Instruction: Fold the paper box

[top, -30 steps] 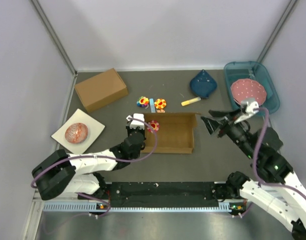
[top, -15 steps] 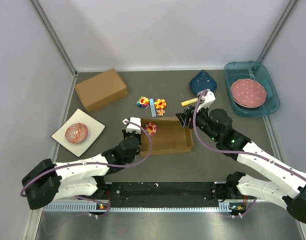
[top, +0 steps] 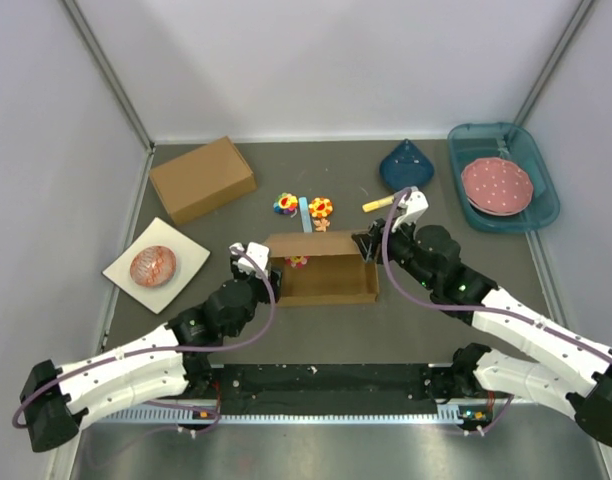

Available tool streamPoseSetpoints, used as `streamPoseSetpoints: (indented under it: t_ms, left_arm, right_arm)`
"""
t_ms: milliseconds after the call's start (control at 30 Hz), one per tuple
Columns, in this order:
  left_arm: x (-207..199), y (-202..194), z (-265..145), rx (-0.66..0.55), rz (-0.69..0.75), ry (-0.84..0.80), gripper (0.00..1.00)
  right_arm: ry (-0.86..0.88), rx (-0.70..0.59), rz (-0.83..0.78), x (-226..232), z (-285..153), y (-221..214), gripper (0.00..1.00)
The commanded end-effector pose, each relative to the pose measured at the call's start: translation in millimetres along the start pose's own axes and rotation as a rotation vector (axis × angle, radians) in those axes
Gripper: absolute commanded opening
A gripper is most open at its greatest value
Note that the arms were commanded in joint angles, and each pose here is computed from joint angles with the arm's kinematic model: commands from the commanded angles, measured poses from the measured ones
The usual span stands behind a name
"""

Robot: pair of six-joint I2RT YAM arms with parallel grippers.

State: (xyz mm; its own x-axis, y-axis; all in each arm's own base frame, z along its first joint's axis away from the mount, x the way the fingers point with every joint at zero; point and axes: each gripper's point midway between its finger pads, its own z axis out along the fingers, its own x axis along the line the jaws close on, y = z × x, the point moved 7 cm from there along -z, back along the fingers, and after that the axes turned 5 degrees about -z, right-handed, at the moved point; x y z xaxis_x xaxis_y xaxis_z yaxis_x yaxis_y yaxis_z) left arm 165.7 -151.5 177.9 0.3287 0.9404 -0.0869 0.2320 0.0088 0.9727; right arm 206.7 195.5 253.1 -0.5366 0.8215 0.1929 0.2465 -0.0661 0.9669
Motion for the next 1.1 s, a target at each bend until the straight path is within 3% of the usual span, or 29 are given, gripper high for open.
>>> streamPoseSetpoints:
  t_ms: [0, 267, 400, 667, 800, 1067]
  left_arm:
    - [-3, 15, -14, 0.023, -0.003, -0.07, 0.65]
    - [2, 48, -56, 0.001, -0.004, -0.234, 0.64]
    - [-9, 74, -79, -0.027, -0.002, -0.425, 0.63]
    - [-18, 121, -99, -0.18, -0.132, -0.531, 0.58]
    - [-21, 115, -77, -0.217, -0.191, -0.446, 0.53]
    - [-22, 47, -19, -0.087, -0.281, -0.17, 0.44]
  right_arm:
    - [0.0, -0.011, 0.006, 2, 2, 1, 0.51]
    - [-0.013, 0.027, -0.012, 0, 6, -6, 0.51]
    - [-0.027, 0.033, -0.021, -2, 7, -8, 0.51]
    - [-0.049, 0.107, -0.038, -10, 4, -37, 0.51]
    - [-0.064, 0.156, -0.019, -16, -3, -62, 0.5]
    - [-0.094, 0.248, 0.015, -26, -20, -104, 0.5]
